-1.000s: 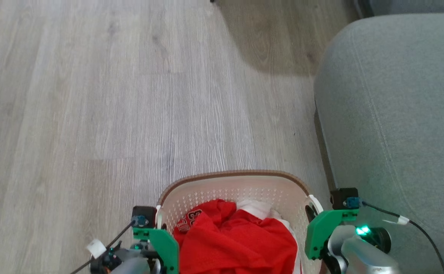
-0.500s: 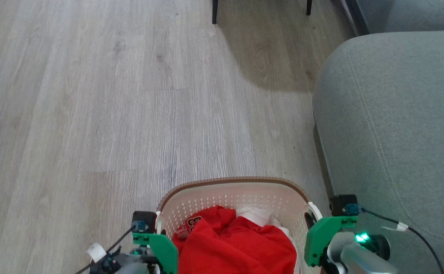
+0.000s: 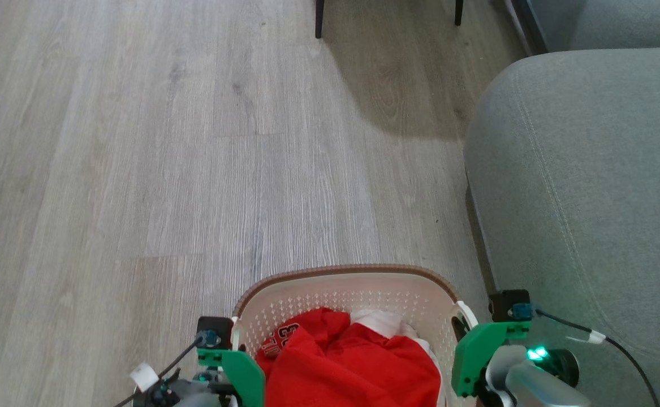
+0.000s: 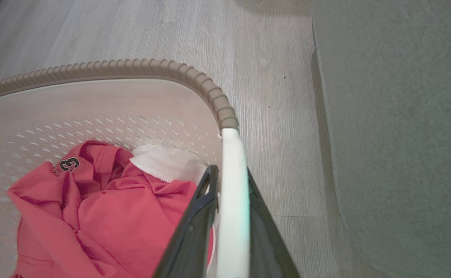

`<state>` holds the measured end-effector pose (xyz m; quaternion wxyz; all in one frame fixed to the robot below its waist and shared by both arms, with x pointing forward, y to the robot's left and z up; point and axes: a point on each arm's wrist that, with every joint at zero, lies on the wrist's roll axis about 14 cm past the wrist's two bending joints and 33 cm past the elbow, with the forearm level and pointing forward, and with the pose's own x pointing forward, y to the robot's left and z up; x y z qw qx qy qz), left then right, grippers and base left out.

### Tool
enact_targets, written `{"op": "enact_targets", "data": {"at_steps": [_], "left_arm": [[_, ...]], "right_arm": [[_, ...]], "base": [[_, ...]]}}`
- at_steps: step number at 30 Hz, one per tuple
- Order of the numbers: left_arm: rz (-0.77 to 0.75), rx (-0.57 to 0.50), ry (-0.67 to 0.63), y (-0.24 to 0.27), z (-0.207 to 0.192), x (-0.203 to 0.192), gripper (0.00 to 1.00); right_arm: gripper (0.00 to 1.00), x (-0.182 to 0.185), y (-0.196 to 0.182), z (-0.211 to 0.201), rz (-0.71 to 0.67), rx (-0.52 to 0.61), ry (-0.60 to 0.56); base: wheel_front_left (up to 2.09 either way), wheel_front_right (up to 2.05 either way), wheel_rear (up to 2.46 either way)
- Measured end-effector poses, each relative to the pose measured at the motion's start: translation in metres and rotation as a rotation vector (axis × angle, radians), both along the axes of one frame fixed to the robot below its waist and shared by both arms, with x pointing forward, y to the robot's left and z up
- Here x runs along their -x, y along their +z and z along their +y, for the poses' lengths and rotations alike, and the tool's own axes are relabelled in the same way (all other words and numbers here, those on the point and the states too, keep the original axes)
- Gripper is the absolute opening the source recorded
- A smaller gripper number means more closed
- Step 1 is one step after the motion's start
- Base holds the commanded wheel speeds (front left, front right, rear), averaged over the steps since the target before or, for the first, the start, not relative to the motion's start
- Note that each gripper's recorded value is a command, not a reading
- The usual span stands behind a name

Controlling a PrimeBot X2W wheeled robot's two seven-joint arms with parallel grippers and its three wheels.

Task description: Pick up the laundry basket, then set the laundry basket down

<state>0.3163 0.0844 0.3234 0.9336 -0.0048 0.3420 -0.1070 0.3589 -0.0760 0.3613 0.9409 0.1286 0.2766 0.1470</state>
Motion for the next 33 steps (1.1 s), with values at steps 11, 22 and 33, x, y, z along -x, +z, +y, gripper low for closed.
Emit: {"op": "enact_targets", "data": {"at_steps": [11,22,33], "left_arm": [[0.002,0.001,0.001,-0.001,0.000,0.002,0.00],[0.011,0.000,0.001,-0.003,0.001,0.003,0.00],[0.038,-0.002,-0.001,-0.010,0.000,0.002,0.00]], "right_arm": [[0.00,0.000,0.000,0.001,0.001,-0.002,0.001],[0.00,0.001,-0.001,0.001,0.007,-0.005,0.001],[0.00,0.000,-0.011,0.001,0.035,-0.007,-0.003]], "base": [[0.00,0.00,0.00],[0.00,0.00,0.00],[0.00,0.00,0.00]]}}
